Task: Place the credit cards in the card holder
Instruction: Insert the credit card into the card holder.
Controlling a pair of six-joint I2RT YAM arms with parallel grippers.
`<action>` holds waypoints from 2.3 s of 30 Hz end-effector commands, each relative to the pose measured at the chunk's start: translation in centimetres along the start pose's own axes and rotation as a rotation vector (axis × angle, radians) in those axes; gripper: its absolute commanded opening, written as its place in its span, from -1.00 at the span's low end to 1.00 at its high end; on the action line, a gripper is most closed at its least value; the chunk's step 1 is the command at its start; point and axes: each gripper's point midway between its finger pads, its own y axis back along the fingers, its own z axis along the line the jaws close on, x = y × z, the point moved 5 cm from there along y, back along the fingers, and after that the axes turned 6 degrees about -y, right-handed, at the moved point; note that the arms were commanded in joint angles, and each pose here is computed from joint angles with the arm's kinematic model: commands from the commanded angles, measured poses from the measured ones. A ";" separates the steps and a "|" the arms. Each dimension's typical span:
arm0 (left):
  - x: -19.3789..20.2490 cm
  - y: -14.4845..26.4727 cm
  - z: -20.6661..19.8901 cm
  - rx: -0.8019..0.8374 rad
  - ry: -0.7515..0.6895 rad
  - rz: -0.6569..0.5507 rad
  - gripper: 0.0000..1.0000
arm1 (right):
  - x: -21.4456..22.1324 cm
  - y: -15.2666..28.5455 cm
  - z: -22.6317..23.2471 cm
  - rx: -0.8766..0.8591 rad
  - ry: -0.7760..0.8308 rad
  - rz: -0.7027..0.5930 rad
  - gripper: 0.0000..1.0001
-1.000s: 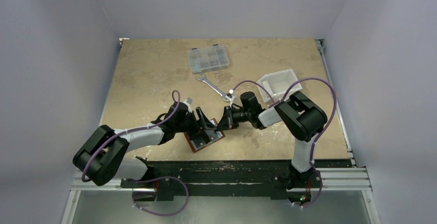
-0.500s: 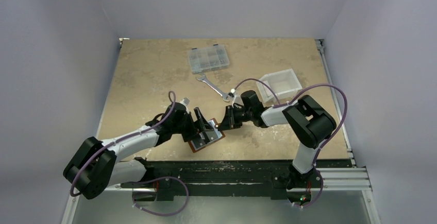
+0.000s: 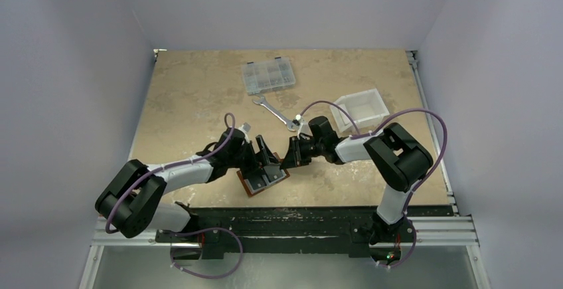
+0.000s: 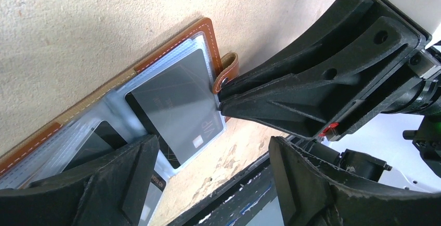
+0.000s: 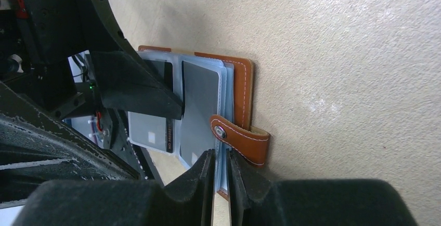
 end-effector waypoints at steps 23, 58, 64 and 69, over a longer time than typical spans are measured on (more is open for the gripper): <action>2.3 0.1 3.6 -0.101 0.008 0.033 0.66 | 0.9 1.3 3.5 -0.074 0.014 -0.026 -0.34; 1.8 1.3 2.8 -0.071 -0.012 -0.008 0.80 | 1.8 0.0 5.1 -0.050 0.023 0.003 -0.18; 1.8 1.3 2.9 -0.073 -0.011 -0.010 0.80 | 1.9 -0.7 5.0 -0.050 0.017 0.022 -0.19; 1.9 1.3 2.9 -0.071 -0.010 -0.009 0.80 | 2.2 -1.0 5.2 -0.065 0.015 0.032 -0.25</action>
